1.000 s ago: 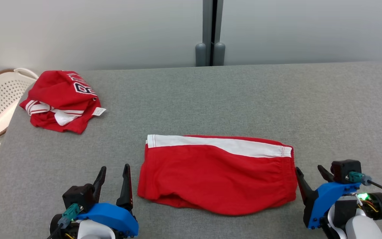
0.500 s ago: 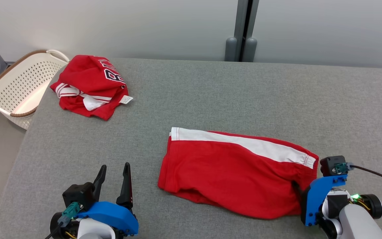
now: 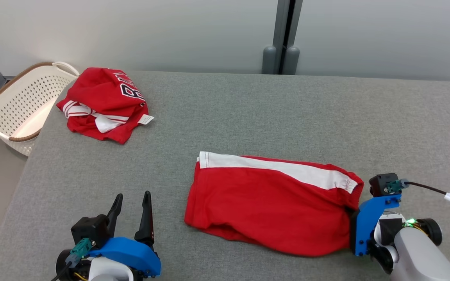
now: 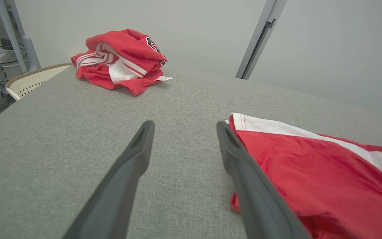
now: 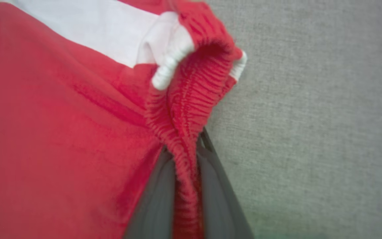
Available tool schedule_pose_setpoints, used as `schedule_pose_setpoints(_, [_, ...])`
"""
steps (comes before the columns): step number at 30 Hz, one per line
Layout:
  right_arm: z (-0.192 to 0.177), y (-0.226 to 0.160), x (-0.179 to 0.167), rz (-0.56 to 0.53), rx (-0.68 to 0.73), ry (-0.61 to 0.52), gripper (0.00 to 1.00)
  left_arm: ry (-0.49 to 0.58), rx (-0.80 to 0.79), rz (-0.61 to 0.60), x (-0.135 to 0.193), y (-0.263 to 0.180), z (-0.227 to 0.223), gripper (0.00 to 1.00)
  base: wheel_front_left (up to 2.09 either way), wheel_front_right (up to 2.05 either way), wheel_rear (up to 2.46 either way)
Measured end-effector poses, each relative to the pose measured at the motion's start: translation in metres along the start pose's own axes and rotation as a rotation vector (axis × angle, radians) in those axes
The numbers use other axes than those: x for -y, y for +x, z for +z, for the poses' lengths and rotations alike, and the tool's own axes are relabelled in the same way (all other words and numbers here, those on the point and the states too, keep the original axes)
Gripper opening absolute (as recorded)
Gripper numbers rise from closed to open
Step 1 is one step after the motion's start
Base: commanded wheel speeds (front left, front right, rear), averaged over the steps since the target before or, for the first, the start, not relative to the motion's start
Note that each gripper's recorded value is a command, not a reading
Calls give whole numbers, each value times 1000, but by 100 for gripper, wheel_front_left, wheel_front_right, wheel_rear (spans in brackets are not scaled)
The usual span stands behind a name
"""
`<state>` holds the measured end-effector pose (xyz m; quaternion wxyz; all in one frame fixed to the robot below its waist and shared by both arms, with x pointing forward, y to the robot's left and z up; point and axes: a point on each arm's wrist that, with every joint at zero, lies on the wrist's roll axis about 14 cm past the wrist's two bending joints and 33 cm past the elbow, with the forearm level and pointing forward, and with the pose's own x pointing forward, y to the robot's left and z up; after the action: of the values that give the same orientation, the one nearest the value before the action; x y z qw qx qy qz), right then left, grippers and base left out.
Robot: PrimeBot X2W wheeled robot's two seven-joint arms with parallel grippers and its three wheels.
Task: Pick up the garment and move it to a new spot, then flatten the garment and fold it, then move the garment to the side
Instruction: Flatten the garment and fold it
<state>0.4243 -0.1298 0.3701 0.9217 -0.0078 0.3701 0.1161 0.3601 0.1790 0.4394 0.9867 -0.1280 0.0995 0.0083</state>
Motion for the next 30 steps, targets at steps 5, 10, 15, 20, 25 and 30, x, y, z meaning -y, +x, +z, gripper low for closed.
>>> schedule_pose_setpoints(5, [1, -14, 47, -89, 13, 8, 0, 0, 0, -40, 13, 5, 1, 100, 0, 0, 0])
schedule_pose_setpoints(10, [0, -36, 103, -200, 21, 19, 0, -1, 4, -82, 28, 10, 2, 100, 0, 0, 0])
schedule_pose_setpoints(15, [7, -46, 113, -203, 65, 93, 0, 3, 3, -113, 39, 14, 3, 100, 0, 0, 0])
schedule_pose_setpoints(20, [29, -38, 62, -54, 132, 150, 0, 6, -4, -120, 41, 16, 2, 100, 0, 0, 0])
schedule_pose_setpoints(25, [58, -34, -12, 159, 183, 192, 0, 8, -7, -103, 35, 13, 1, 100, 0, 0, 0])
schedule_pose_setpoints(30, [69, -32, -73, 320, 163, 213, 0, -1, 5, -74, 27, 9, 5, 100, 0, 0, 0])
